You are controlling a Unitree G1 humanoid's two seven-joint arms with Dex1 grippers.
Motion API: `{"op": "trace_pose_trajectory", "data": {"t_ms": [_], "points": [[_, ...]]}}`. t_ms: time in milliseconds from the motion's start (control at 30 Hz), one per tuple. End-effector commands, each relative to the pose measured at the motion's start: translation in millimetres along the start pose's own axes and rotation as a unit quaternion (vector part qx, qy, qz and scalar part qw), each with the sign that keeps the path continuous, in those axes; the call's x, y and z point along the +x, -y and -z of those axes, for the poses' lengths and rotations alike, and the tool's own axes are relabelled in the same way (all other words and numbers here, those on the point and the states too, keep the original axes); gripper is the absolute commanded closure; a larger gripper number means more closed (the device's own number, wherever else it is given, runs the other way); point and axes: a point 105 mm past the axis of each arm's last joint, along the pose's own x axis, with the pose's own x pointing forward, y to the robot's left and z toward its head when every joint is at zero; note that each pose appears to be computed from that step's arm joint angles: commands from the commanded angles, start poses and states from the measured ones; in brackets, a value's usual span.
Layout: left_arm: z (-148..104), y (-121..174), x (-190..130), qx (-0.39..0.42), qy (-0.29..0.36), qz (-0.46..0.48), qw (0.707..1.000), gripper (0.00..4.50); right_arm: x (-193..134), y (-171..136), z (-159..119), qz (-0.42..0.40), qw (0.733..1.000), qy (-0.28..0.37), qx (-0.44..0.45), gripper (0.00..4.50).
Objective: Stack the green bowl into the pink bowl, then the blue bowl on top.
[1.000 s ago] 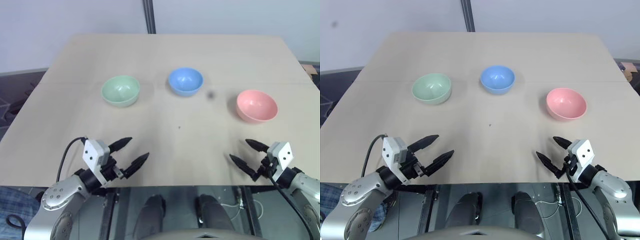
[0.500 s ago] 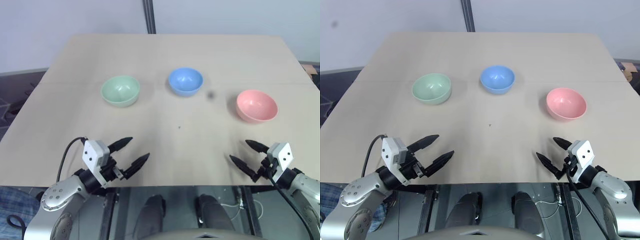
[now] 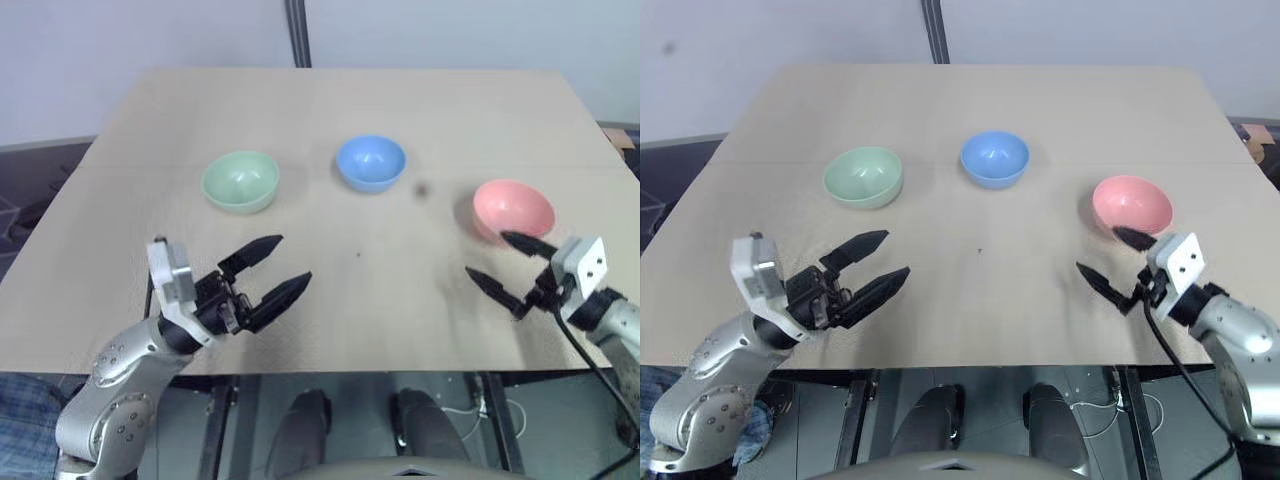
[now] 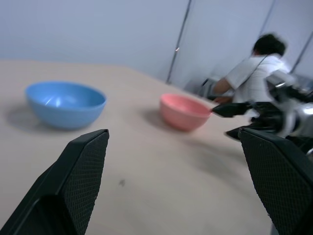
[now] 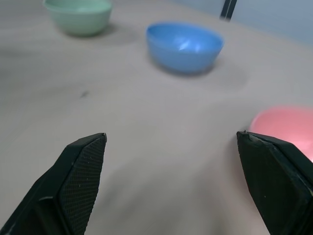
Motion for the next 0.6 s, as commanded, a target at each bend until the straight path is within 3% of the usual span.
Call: {"op": "trace_pose_trajectory", "data": {"t_ms": [33, 200, 500, 533, 567, 600], "points": [[-11.9, 6.7, 4.9, 0.013, 0.010, 0.029, 0.999, 0.00, 6.6, 26.9, -0.8, 0.040, 0.996, -0.059, -0.052, 0.04], [-13.0, 7.9, 11.4, 0.010, 0.016, 0.045, 0.999, 0.00, 19.1, 51.9, 11.7, 0.080, 0.984, -0.132, -0.091, 0.04], [-9.3, 5.0, 14.2, 0.011, 0.016, 0.046, 0.999, 0.00, 27.1, 54.4, 43.4, 0.037, 0.955, -0.280, -0.096, 0.04], [-9.3, 5.1, 14.3, 0.011, 0.016, 0.046, 0.999, 0.00, 28.0, 53.5, 44.9, 0.030, 0.952, -0.287, -0.099, 0.53], [-9.2, 5.4, 14.3, 0.011, 0.017, 0.046, 0.999, 0.00, 28.8, 52.8, 46.1, 0.026, 0.951, -0.292, -0.102, 0.69], [-9.1, 5.6, 14.3, 0.011, 0.017, 0.046, 0.999, 0.00, 29.3, 51.6, 47.7, 0.020, 0.949, -0.297, -0.102, 1.26]]}}
